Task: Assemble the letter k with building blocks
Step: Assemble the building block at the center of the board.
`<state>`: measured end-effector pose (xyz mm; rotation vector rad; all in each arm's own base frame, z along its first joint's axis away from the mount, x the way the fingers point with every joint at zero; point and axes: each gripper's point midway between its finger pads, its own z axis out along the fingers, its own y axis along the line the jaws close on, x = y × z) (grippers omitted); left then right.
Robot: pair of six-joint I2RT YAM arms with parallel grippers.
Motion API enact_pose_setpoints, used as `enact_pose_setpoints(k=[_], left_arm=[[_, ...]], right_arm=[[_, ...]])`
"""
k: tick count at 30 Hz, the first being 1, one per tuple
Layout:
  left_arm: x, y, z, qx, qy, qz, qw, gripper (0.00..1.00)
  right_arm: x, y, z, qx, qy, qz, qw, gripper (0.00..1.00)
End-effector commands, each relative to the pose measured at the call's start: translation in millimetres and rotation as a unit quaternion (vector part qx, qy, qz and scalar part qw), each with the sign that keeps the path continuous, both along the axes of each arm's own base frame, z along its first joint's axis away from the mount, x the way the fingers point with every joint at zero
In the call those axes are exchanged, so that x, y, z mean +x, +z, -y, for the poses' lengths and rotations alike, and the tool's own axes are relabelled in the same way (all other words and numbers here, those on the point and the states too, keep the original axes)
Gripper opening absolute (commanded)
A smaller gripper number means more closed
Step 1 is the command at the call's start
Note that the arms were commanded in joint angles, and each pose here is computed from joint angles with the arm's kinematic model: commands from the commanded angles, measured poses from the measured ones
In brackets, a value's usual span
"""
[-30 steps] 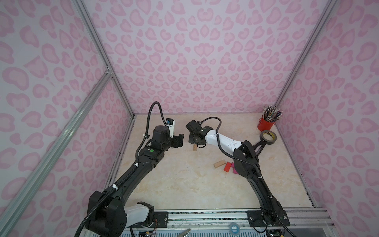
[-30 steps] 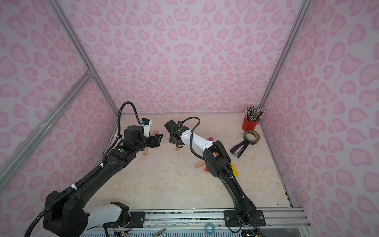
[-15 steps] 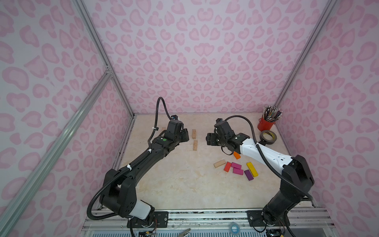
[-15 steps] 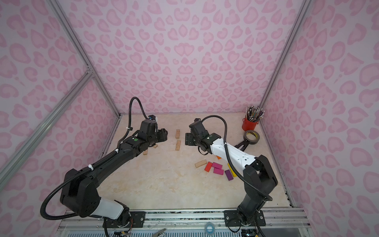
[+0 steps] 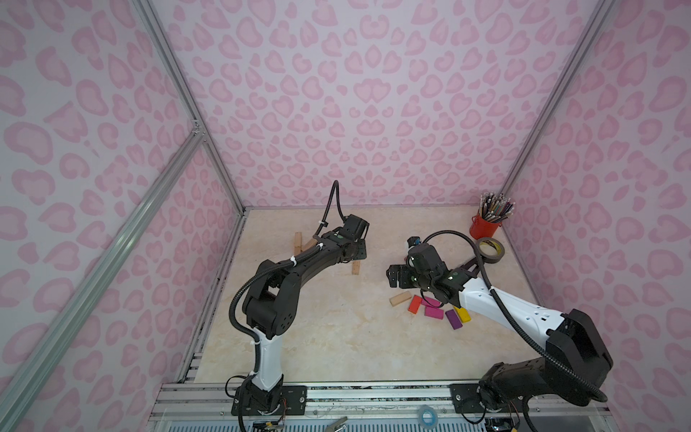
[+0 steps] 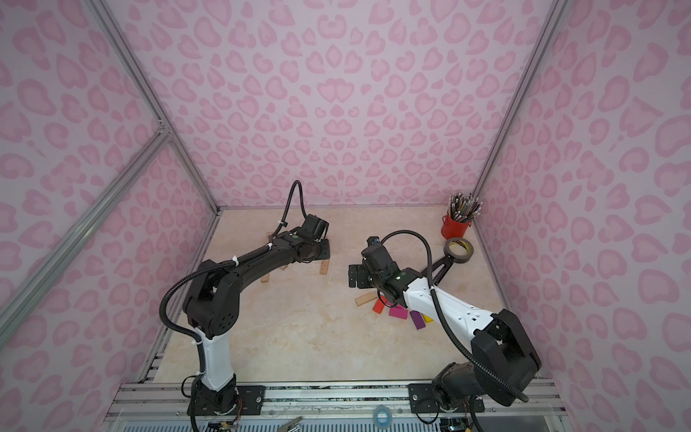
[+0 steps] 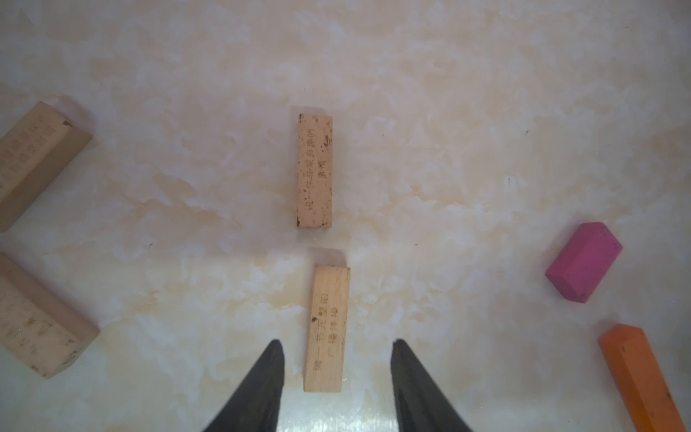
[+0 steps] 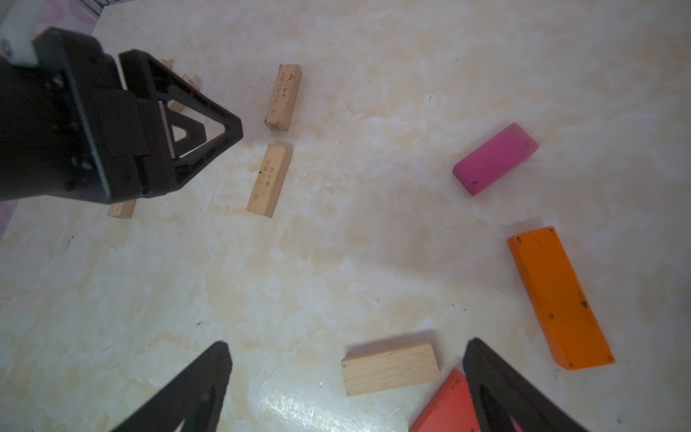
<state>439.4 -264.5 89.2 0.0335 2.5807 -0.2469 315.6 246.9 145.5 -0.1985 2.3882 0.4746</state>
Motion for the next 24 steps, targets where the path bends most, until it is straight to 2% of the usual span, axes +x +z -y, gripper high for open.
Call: enact_pose_setpoints(k=[1,11,24], left_arm=[[2,-13,-2,0.032,-0.003,-0.016,0.999,0.49],[5,-38,2,0.093,0.008,-0.037,0.995,0.48],[1,-62,0,0.106,0.010,-0.062,0.992,0.33]], right_arm=[[1,-1,-2,0.008,-0.002,0.001,1.000,0.99],[0,-6,4,-0.003,-0.008,-0.003,1.000,0.98],[0,-5,10,-0.005,-0.013,-0.002,1.000,0.98]])
